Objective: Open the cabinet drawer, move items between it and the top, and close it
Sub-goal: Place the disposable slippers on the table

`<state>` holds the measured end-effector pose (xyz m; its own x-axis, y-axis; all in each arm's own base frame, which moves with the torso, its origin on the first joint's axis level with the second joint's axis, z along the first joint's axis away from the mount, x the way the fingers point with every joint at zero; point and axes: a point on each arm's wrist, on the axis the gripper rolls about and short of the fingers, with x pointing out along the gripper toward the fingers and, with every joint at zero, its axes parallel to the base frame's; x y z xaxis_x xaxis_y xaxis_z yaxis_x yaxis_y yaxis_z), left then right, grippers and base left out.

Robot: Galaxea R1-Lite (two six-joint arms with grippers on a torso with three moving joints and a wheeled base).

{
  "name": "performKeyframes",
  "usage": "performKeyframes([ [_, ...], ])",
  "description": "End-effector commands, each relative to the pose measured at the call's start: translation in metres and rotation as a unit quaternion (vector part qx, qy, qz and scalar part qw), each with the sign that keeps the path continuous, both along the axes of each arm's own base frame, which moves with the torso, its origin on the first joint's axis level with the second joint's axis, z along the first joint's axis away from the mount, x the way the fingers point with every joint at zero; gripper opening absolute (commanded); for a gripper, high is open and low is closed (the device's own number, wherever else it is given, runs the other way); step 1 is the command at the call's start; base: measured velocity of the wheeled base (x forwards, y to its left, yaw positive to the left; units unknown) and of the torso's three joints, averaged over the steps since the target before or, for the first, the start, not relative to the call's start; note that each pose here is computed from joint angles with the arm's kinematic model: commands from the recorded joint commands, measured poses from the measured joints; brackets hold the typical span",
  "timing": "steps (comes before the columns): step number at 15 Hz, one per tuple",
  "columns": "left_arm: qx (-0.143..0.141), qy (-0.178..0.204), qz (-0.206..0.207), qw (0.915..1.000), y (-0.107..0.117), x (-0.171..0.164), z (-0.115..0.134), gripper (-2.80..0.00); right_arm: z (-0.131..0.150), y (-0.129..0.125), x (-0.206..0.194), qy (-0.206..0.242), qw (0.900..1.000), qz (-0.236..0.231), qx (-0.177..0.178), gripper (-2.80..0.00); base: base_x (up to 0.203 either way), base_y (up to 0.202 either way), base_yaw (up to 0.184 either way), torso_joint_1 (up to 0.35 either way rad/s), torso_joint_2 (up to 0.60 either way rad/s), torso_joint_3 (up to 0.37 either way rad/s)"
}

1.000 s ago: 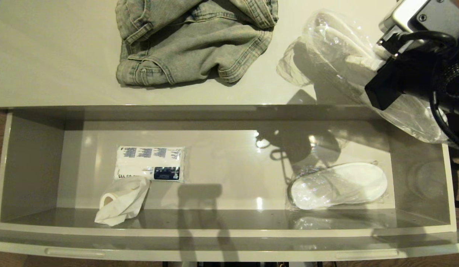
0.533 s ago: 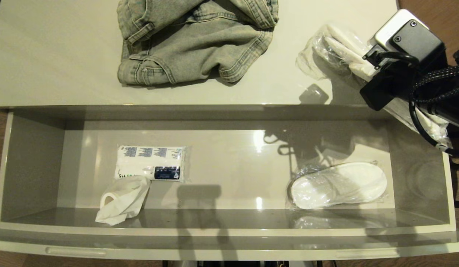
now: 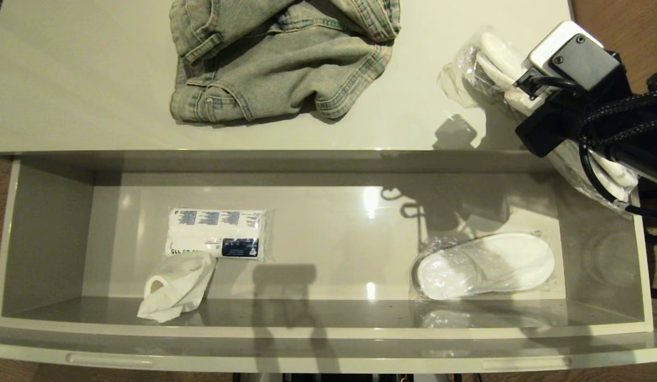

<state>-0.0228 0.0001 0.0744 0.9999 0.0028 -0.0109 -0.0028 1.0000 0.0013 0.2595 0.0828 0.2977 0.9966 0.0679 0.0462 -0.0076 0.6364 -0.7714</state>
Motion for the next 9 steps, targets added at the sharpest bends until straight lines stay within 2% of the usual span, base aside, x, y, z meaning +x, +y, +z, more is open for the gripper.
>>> performKeyframes([
  [1,0.000,-0.001,0.000,1.0000,0.000,0.000,0.000,-2.80,0.005,-0.008,-0.003,-0.003,1.000,-0.016,0.010,-2.80,0.000,0.000,0.000,0.000,0.00,0.000],
  [4,0.000,-0.001,0.000,1.0000,0.000,0.000,0.000,-2.80,0.007,-0.014,-0.011,0.025,0.999,-0.023,0.008,-2.80,0.000,0.000,0.000,0.000,0.00,0.000],
  [9,0.000,-0.001,0.000,1.0000,0.000,0.000,0.000,-2.80,0.011,-0.011,-0.018,0.024,1.000,-0.015,0.010,-2.80,0.000,0.000,0.000,0.000,0.00,0.000],
])
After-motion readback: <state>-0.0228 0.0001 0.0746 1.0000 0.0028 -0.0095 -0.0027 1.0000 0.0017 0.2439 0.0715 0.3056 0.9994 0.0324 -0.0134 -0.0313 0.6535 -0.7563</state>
